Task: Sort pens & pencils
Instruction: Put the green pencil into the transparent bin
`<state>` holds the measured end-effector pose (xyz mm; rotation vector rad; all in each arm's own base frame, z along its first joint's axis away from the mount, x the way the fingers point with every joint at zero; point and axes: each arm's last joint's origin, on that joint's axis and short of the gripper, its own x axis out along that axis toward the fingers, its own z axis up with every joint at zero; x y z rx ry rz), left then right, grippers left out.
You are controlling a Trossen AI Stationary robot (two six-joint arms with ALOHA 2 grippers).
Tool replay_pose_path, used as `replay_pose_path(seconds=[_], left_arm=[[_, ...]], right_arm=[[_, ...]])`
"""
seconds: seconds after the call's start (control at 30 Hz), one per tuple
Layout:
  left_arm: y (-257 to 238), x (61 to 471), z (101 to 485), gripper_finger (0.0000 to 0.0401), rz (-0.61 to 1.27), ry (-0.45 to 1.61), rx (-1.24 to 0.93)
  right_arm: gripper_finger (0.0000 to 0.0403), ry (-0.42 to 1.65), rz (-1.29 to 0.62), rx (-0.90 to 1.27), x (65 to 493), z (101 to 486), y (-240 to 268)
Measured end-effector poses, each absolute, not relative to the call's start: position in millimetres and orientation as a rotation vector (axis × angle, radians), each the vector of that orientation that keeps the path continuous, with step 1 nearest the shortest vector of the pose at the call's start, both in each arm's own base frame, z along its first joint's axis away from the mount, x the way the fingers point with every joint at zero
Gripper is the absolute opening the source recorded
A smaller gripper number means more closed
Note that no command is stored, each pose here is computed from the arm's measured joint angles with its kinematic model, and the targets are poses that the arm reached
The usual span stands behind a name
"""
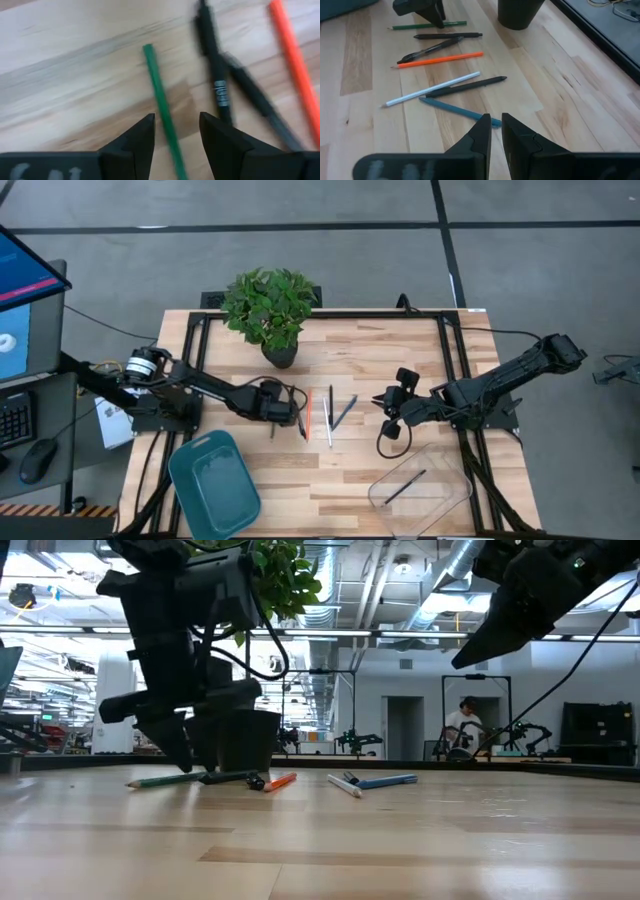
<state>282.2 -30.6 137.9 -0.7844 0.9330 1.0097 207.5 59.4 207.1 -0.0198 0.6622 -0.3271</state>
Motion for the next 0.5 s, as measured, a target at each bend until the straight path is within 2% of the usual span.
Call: replay_pose_path(seconds=[0.5], left_arm=[[-36.0,283.8,138.1,0.0146,0.963,0.956,-0.813]], right_arm=[[0.0068,0.668,-0.329,-0.023,207.0,206.6,59.3]])
